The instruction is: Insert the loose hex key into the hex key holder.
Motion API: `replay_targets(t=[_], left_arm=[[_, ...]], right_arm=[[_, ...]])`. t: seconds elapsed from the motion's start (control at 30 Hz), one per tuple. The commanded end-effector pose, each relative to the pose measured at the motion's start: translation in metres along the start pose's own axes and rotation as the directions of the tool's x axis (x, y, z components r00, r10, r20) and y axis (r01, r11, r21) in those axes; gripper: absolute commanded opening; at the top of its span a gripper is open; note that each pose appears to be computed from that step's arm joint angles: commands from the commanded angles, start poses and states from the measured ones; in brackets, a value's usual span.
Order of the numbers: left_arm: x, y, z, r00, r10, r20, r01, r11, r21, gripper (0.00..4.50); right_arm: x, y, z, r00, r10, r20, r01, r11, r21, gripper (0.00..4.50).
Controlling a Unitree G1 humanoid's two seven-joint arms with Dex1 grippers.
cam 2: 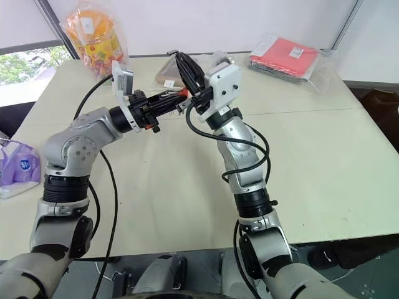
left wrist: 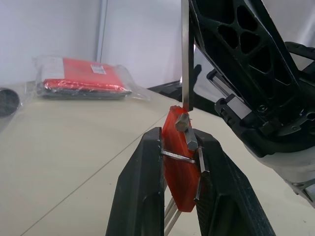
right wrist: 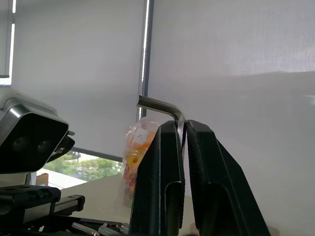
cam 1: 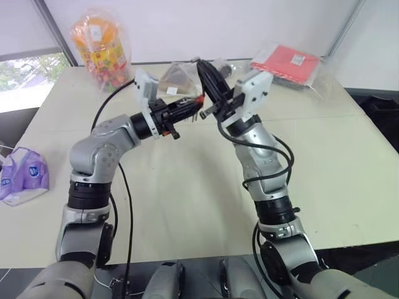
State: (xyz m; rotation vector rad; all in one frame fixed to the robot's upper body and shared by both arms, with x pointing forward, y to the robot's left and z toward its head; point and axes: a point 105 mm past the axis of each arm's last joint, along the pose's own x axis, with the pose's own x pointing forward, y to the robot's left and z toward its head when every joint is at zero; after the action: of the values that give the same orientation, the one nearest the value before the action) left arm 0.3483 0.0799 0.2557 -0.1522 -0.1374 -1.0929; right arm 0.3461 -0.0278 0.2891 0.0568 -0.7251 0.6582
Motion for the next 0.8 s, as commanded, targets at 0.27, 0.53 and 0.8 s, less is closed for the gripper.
replay_targets(t=[0.27,0.53,0.8], left_arm=[[0.0004,-0.0101,0.0201,0.998,-0.030,0.058,0.027,0.999,0.047,0.26],[0.0012,-0.0077,0.0222,0.997,-0.017,0.074,0.015,0.999,0.031,0.26],[0.0014,-0.0078,0.0278,0.995,-0.016,0.098,0.015,1.000,0.011,0.26]], right_arm=[[0.0087,0.0058,0.0142,0.998,0.014,0.063,-0.013,1.000,-0.007,0.04],[0.0076,0.0068,0.0142,0.998,0.015,0.061,-0.014,1.000,-0.007,0.04],[0.0050,0.0066,0.0122,0.998,0.010,0.054,-0.010,1.000,-0.010,0.04]])
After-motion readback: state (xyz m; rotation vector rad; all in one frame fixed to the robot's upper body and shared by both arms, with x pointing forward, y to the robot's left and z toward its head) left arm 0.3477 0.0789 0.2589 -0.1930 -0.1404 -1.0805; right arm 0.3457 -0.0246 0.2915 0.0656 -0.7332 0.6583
